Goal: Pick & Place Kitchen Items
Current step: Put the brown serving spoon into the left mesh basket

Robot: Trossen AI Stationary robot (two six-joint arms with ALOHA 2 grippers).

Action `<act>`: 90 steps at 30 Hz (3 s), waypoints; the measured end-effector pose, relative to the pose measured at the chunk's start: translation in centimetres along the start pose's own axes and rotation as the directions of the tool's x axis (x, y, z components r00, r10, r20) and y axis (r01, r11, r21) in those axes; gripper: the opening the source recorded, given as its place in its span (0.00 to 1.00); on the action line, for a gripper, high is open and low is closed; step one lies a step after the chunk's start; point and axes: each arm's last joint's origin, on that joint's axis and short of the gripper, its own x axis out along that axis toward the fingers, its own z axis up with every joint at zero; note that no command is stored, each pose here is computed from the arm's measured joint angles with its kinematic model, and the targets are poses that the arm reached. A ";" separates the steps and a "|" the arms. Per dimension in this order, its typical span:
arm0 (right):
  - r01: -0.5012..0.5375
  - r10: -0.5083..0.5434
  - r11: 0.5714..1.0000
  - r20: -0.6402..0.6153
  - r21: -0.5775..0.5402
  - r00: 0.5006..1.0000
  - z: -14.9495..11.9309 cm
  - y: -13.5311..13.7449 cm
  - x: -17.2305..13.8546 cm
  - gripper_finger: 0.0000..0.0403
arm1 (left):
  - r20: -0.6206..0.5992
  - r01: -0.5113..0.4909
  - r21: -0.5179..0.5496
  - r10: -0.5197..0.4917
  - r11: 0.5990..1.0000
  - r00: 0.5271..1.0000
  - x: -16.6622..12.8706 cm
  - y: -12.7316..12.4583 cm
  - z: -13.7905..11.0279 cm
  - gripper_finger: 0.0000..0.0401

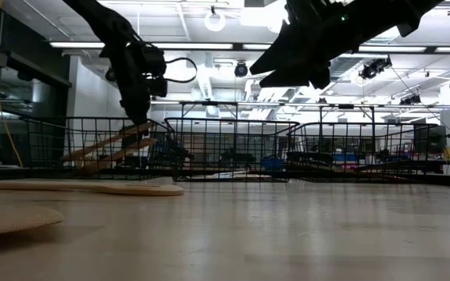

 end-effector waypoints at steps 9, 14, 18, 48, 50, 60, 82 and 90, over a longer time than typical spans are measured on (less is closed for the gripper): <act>0.000 0.000 1.000 -0.001 0.000 1.000 0.0 0.0 0.0 0.59 | -0.029 0.159 0.082 -0.157 0.984 0.987 -0.5 -0.9 -0.8 0.00; 0.000 0.000 1.000 -0.001 0.000 1.000 0.0 0.0 0.0 0.59 | -0.054 0.171 0.070 -0.168 0.983 0.984 -1.3 -1.1 -0.9 0.00; 0.000 0.000 1.000 -0.001 0.000 1.000 0.0 0.0 0.0 0.59 | -0.061 0.174 0.036 -0.171 0.984 0.983 -2.9 -1.0 -0.3 0.00; -0.028 0.028 0.999 -0.045 -0.015 0.999 -0.4 0.1 0.0 0.59 | -0.080 0.146 0.282 -0.128 0.948 0.989 -12.0 -16.6 -2.0 0.00; -0.041 0.041 0.999 -0.050 -0.014 0.998 -0.4 0.1 0.0 0.59 | -0.123 0.163 0.290 -0.132 0.943 0.984 -11.1 -17.3 -2.6 0.00; -0.045 0.044 0.999 -0.052 -0.017 0.998 -0.4 0.1 0.0 0.59 | -0.228 0.121 0.179 -0.078 0.976 0.970 -6.0 -21.2 -6.4 0.00; -0.046 0.045 0.999 -0.053 -0.018 0.998 -0.4 0.1 0.0 0.59 | -0.262 0.166 0.174 -0.117 0.971 0.958 -1.6 -25.9 -12.3 0.15; -0.046 0.045 0.999 -0.053 -0.018 0.998 -0.4 0.1 0.0 0.59 | -0.292 0.140 0.164 -0.088 0.976 0.952 -0.3 -25.4 -13.6 0.48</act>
